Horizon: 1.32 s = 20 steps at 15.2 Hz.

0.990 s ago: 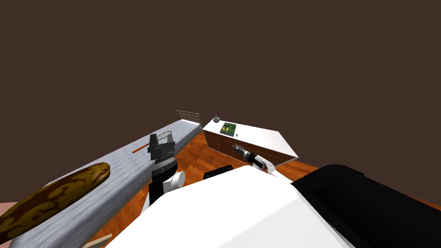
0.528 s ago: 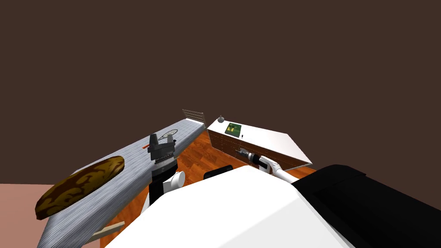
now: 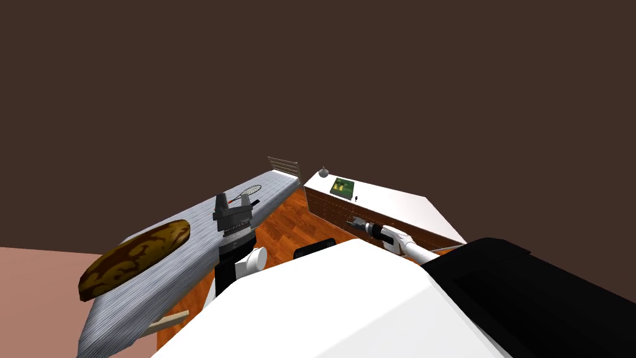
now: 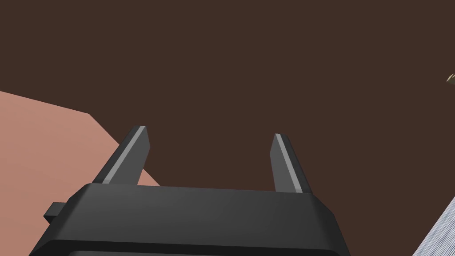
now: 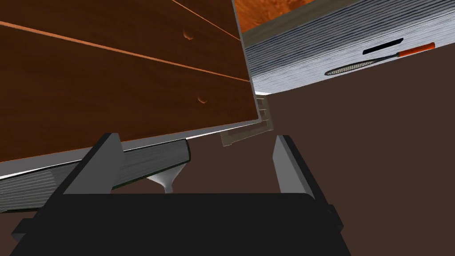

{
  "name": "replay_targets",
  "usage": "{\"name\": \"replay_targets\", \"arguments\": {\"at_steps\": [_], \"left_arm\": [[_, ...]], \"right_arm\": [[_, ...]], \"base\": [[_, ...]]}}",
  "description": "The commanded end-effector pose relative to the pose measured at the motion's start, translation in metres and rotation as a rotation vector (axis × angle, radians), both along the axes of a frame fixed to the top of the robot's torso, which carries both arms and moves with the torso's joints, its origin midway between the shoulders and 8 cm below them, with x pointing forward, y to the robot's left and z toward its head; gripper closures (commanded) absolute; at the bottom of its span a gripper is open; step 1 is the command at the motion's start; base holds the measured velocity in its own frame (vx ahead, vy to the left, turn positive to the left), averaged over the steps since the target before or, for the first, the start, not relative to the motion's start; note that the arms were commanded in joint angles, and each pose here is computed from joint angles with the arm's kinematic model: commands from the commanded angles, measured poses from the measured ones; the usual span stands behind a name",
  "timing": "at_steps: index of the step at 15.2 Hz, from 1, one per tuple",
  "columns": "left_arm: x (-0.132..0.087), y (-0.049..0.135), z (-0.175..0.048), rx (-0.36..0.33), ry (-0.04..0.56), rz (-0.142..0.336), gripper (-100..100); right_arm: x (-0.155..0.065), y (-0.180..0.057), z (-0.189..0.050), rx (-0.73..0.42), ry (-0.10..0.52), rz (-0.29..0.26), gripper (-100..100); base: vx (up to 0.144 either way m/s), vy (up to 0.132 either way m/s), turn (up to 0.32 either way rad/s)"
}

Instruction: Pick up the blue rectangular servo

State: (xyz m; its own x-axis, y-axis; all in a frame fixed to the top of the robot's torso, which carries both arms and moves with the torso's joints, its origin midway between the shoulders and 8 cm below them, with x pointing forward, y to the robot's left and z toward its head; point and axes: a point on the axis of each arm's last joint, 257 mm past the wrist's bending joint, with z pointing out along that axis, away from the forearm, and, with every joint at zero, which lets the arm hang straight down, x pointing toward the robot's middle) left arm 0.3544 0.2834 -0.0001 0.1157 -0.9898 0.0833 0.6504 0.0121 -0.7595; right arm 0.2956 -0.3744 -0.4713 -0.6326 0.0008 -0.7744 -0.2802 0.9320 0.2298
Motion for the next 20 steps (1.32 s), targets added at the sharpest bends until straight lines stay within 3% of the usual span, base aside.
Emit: {"name": "replay_targets", "arguments": {"at_steps": [1, 2, 3, 6, 7, 9, 10, 11, 13, 14, 17, 18, 19, 20], "left_arm": [[0.000, 0.000, 0.000, 0.000, 0.000, 0.000, 0], [0.000, 0.000, 0.000, 0.000, 0.000, 0.000, 0], [0.000, 0.000, 0.000, 0.000, 0.000, 0.000, 0], [0.000, 0.000, 0.000, 0.000, 0.000, 0.000, 0], [0.000, 0.000, 0.000, 0.000, 0.000, 0.000, 0], [0.000, 0.000, 0.000, 0.000, 0.000, 0.000, 0], [0.000, 0.000, 0.000, 0.000, 0.000, 0.000, 0], [0.000, 0.000, 0.000, 0.000, 0.000, 0.000, 0], [0.000, 0.000, 0.000, 0.000, 0.000, 0.000, 0], [0.000, 0.000, 0.000, 0.000, 0.000, 0.000, 0], [0.000, 0.000, 0.000, 0.000, 0.000, 0.000, 0], [0.000, 0.000, 0.000, 0.000, 0.000, 0.000, 0], [0.000, 0.000, 0.000, 0.000, 0.000, 0.000, 0], [0.000, 0.000, 0.000, 0.000, 0.000, 0.000, 0]], "right_arm": [[-0.011, -0.027, -0.009, -0.087, 0.034, 0.035, -100], [-0.017, -0.036, -0.014, -0.099, 0.050, 0.021, -100], [-0.025, -0.055, -0.018, -0.171, 0.072, 0.061, -100], [-0.032, -0.067, -0.023, -0.186, 0.091, 0.045, -100], [-0.041, -0.088, -0.026, -0.258, 0.116, 0.082, -100], [-0.047, -0.098, -0.029, -0.271, 0.132, 0.068, -100], [-0.057, -0.120, -0.030, -0.340, 0.157, 0.104, -100], [-0.055, -0.117, -0.029, -0.336, 0.153, 0.107, -100], [-0.063, -0.129, -0.032, -0.352, 0.173, 0.091, -100], [-0.070, -0.148, -0.030, -0.415, 0.194, 0.128, -100], [-0.078, -0.160, -0.032, -0.429, 0.213, 0.113, -100], [-0.085, -0.178, -0.029, -0.489, 0.234, 0.148, -100], [-0.092, -0.189, -0.030, -0.503, 0.253, 0.133, -100], [-0.103, -0.213, -0.026, -0.567, 0.284, 0.159, -100]], "base": [[0.050, 0.053, 0.083], [0.060, 0.074, 0.127], [0.064, 0.111, 0.164], [0.048, 0.077, 0.059], [0.041, 0.064, 0.101], [0.053, 0.067, 0.083], [0.056, 0.072, 0.108], [0.056, 0.070, 0.113], [0.034, 0.036, 0.032], [0.047, 0.048, 0.090], [0.051, 0.044, 0.061], [0.043, 0.043, 0.091], [0.062, 0.051, 0.123], [0.083, 0.069, 0.187]]}}
